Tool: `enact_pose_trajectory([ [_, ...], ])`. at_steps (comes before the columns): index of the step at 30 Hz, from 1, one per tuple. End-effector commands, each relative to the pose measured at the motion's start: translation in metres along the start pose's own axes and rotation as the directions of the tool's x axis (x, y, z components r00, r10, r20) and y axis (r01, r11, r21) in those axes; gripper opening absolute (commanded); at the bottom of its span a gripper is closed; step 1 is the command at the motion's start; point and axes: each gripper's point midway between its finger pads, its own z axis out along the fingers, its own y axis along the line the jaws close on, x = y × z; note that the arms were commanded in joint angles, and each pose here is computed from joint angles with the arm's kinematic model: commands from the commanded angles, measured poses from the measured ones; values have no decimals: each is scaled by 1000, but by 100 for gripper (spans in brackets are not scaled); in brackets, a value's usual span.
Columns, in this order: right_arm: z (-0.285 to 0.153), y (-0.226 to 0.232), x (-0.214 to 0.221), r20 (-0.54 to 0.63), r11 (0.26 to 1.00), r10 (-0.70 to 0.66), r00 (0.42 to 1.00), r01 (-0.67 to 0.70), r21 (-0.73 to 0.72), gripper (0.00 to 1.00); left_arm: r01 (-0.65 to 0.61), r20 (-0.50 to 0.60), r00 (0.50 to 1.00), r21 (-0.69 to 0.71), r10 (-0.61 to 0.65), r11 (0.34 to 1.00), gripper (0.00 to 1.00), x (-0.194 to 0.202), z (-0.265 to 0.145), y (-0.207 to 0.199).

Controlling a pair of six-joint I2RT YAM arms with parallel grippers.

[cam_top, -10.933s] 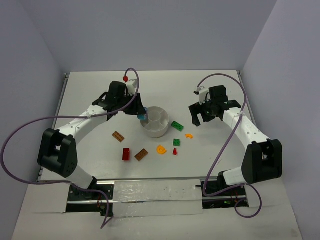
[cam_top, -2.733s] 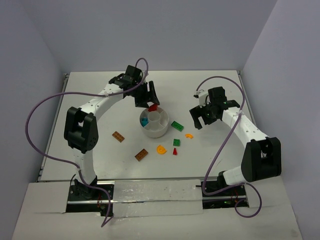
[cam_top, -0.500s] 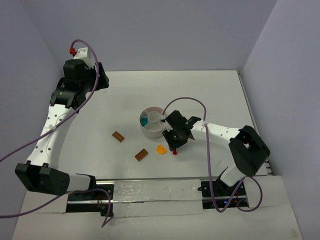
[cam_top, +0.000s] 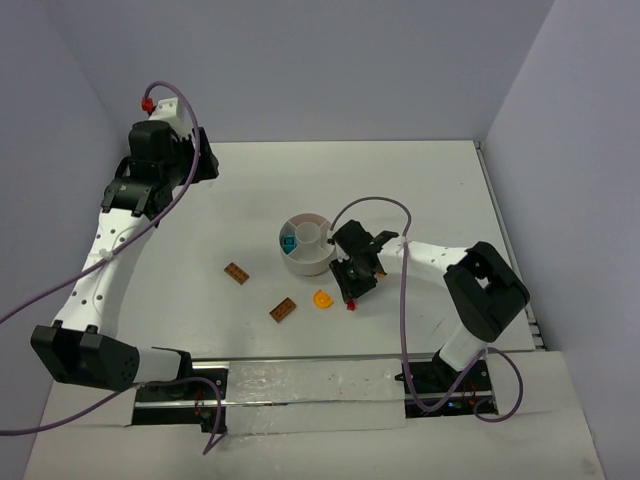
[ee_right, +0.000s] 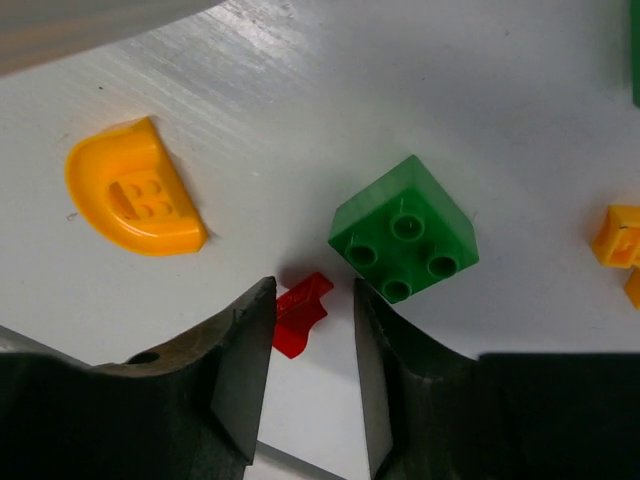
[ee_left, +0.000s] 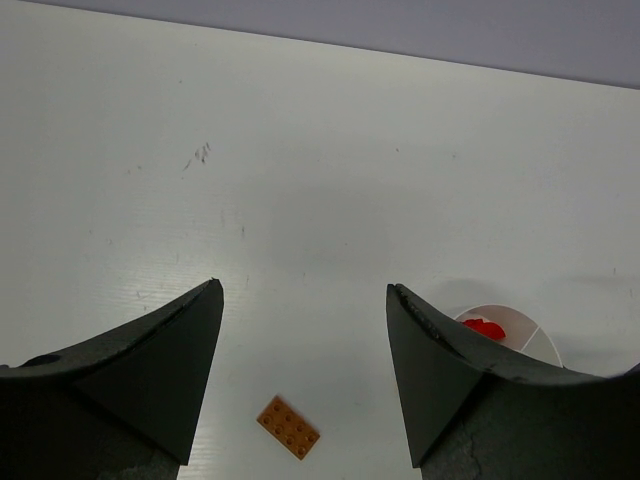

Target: Sort the legos into containers by color

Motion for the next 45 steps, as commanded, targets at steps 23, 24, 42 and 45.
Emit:
enact_pose_trajectory([
  [23, -69, 12, -18, 222, 979, 1, 975, 44, -199, 37, -15, -15, 1000, 82, 16, 997, 79, 6, 6, -13],
  [24, -74, 16, -19, 241, 973, -18, 970, 72, -218, 41, -26, -17, 999, 91, 28, 995, 82, 7, 6, -14],
  [42, -59, 140, 46, 221, 733, -568, 793, 609, -304, 63, -73, 3, 997, 145, 73, 987, 99, 21, -14, -16],
  [45, -51, 151, 55, 212, 742, -559, 802, 598, -304, 65, -70, -18, 997, 142, 74, 987, 99, 30, -15, -13],
])
